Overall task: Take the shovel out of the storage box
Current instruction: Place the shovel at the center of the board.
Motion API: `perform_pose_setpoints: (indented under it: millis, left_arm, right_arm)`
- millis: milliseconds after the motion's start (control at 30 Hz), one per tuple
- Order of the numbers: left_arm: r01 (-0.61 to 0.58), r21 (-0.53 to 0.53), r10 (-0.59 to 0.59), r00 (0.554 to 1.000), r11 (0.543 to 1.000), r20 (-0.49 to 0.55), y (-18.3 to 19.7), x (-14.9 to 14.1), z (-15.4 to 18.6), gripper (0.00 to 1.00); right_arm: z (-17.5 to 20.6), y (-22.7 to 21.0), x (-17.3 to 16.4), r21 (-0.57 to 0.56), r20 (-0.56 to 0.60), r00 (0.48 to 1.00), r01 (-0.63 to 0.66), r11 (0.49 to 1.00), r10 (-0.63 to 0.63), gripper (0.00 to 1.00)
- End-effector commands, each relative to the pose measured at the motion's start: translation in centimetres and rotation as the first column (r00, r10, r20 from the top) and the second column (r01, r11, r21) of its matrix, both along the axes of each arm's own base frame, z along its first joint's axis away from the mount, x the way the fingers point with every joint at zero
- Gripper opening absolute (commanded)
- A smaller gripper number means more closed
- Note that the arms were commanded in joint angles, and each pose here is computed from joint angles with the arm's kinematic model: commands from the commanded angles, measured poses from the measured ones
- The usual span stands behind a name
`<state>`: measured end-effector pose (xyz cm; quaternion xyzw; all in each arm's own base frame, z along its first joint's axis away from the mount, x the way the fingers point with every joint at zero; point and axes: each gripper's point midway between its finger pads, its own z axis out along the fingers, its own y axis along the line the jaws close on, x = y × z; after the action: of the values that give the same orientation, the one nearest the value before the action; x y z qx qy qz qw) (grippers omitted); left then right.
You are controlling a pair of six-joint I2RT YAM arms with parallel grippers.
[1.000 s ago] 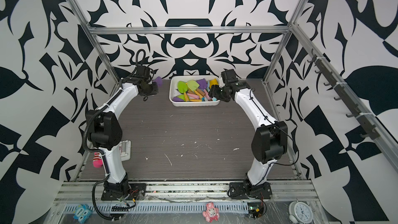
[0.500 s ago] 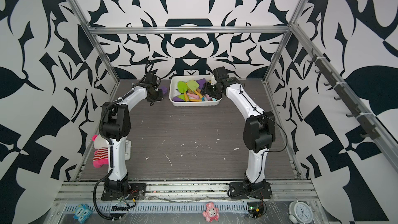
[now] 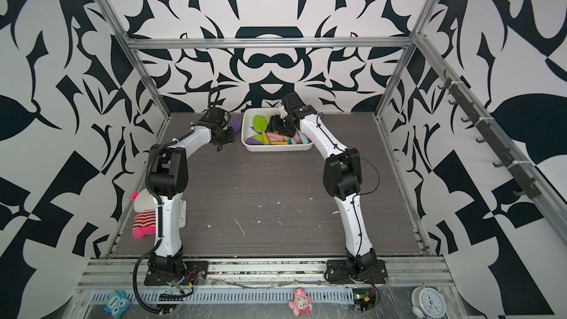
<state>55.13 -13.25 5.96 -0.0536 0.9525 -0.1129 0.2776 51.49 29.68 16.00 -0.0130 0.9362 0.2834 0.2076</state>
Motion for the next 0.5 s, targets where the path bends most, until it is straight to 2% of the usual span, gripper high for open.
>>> perform_pose_setpoints:
  millis: [0,267,467]
  left_arm:
    - [-0.007,-0.016,0.006,0.999,1.000,-0.040,0.2,-1.1,-1.2,0.26]
    - [-0.007,-0.013,0.007,1.000,1.000,-0.019,0.4,-1.6,-0.4,0.47]
    - [-0.027,-0.013,0.027,0.999,1.000,0.025,1.1,-1.9,2.5,0.64]
  right_arm:
    - [1.6,0.8,0.2,0.007,0.027,1.000,-0.016,1.000,0.015,0.70]
    - [-1.2,2.0,0.7,-0.030,0.012,0.999,-0.038,0.999,0.038,0.69]
    - [-2.3,2.4,0.6,-0.050,0.009,0.998,-0.060,0.997,0.060,0.69]
